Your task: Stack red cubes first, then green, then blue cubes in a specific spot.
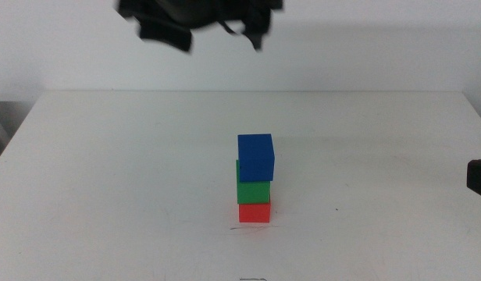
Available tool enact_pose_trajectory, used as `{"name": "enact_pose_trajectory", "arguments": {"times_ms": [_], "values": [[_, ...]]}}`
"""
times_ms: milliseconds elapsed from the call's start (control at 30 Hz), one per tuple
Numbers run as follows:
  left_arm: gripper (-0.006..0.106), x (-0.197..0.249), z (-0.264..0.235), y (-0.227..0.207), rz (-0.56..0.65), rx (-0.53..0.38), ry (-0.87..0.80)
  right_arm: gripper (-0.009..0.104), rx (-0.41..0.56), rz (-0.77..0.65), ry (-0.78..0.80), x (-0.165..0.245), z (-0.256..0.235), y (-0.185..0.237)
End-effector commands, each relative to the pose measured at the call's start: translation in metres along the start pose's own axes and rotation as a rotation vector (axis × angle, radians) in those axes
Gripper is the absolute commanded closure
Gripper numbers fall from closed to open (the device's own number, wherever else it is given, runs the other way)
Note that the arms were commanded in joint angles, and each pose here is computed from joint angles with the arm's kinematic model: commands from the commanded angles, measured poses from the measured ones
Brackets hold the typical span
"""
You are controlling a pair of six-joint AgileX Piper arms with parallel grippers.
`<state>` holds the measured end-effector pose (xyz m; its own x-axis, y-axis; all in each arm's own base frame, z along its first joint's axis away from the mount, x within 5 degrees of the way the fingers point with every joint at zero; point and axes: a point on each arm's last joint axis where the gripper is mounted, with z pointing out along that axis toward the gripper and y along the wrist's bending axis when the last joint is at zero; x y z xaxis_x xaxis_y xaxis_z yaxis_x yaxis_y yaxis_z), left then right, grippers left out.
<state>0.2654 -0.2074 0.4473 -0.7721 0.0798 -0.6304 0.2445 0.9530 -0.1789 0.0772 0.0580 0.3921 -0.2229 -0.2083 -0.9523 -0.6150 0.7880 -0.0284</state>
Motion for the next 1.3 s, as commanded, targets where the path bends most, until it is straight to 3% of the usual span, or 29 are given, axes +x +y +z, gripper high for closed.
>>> {"name": "enact_pose_trajectory", "arguments": {"times_ms": [0,200,333,700,933,1267], "values": [[0.007,0.001,-0.049,0.013,0.03,-0.017,-0.075,0.017,0.021,-0.012,-0.088,-0.013,-0.003,-0.002],[0.007,0.003,-0.088,0.028,0.034,-0.043,-0.183,0.017,0.021,-0.012,-0.088,-0.013,-0.003,-0.002],[0.007,0.009,-0.119,0.052,0.113,-0.142,-0.275,0.017,0.021,-0.012,-0.088,-0.013,-0.003,-0.002],[0.007,0.051,-0.176,0.136,0.139,-0.297,-0.56,0.017,0.021,-0.012,-0.088,-0.013,-0.003,-0.002],[0.007,0.07,-0.193,0.147,0.102,-0.349,-0.711,0.017,0.021,-0.012,-0.088,-0.013,-0.003,-0.002],[0.007,0.08,-0.205,0.147,0.108,-0.37,-0.742,0.017,0.021,-0.012,-0.088,-0.013,-0.003,-0.002]]}}
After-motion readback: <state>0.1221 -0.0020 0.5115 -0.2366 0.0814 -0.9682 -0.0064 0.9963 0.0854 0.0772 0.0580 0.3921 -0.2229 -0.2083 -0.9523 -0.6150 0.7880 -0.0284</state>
